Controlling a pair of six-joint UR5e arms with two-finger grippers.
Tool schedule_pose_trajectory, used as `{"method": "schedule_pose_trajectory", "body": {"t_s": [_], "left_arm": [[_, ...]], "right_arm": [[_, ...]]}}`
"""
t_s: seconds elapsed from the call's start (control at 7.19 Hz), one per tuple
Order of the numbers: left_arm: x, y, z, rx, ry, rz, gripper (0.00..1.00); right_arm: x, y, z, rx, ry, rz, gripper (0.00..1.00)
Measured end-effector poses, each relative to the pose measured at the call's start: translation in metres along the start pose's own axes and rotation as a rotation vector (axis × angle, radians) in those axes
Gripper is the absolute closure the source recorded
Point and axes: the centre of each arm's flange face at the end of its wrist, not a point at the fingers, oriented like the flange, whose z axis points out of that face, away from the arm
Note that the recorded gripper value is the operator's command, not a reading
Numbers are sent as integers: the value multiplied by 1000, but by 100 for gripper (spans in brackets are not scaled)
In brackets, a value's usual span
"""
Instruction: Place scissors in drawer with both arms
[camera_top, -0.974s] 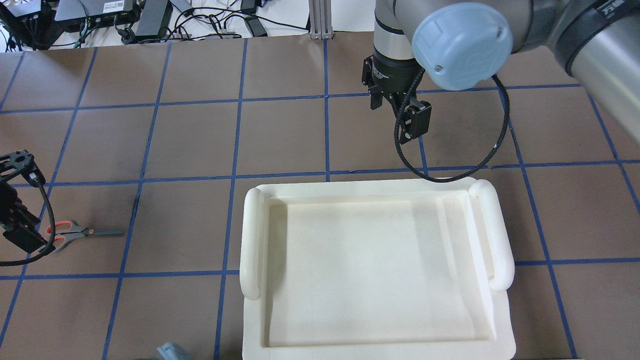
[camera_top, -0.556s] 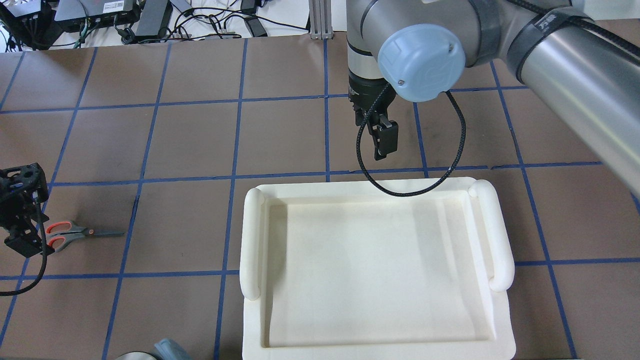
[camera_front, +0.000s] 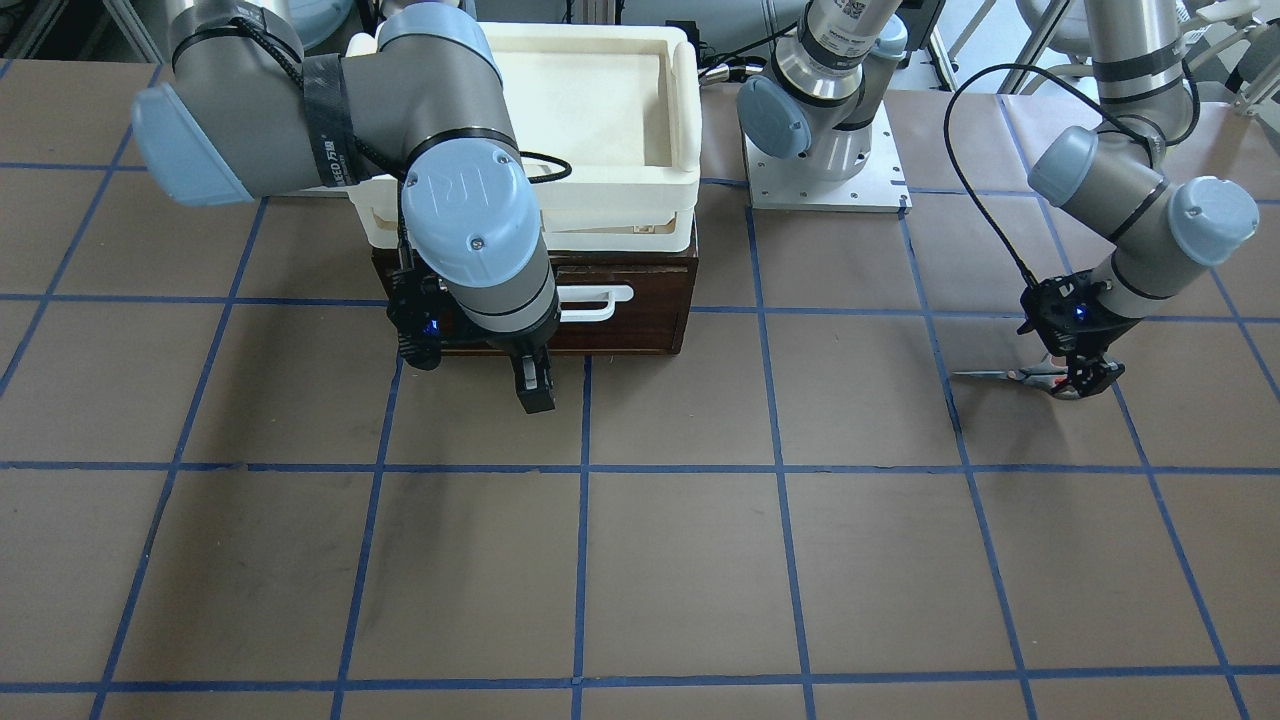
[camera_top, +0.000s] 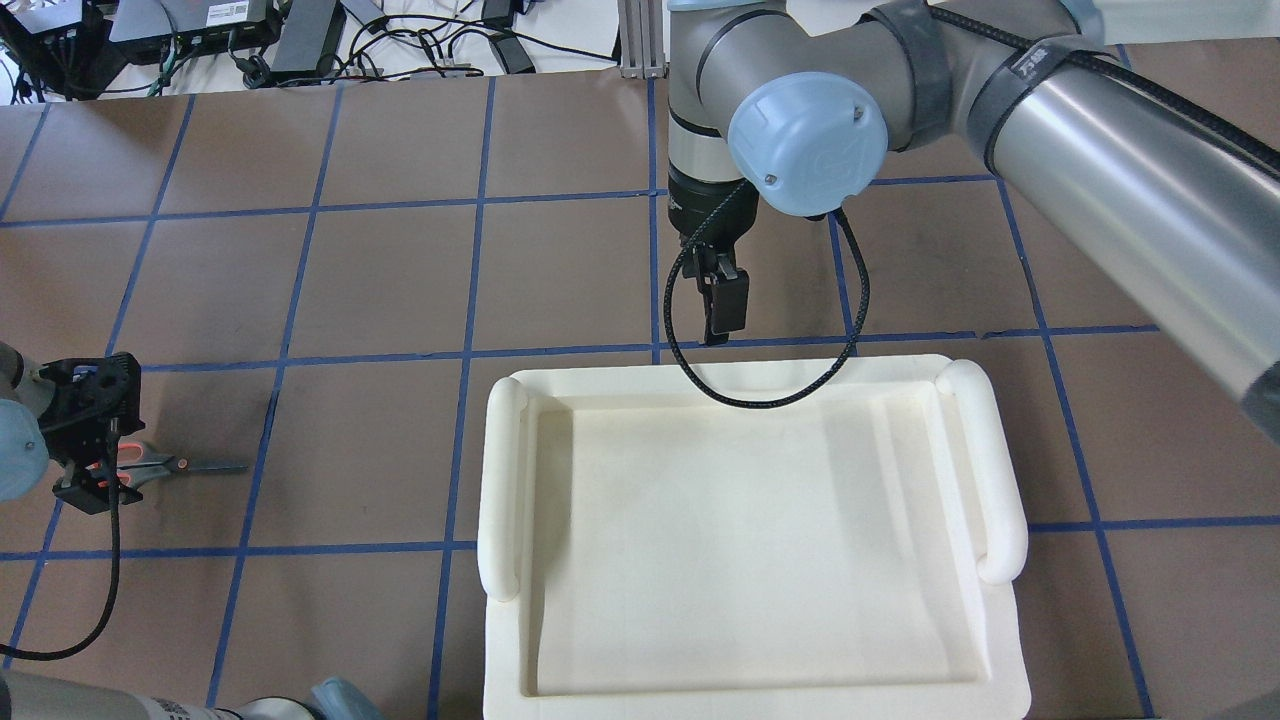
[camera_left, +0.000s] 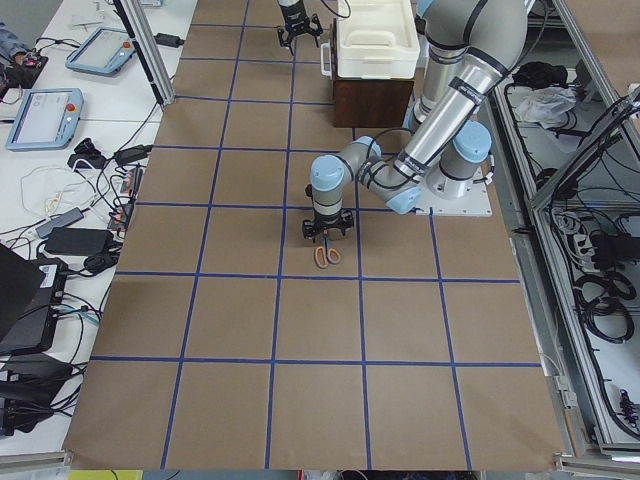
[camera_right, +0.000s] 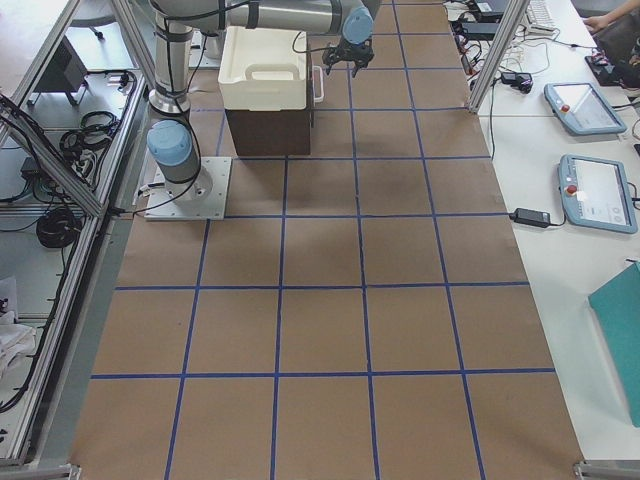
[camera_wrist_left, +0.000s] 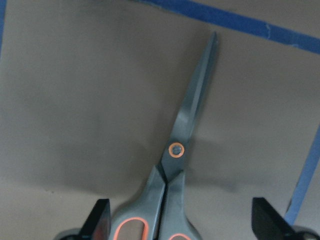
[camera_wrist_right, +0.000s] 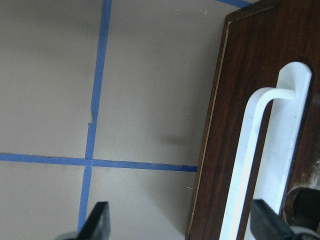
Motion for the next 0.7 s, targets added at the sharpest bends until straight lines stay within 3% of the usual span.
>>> {"method": "schedule_pose_trajectory", "body": {"t_s": [0.42, 0.7], "left_arm": [[0, -9, 6, 8, -8, 116, 0], [-4, -9, 14, 25, -1, 140, 1]], "right_arm": [[-5, 9, 24, 11, 56, 14, 0], [-2, 9, 31, 16, 99, 19, 0]]}}
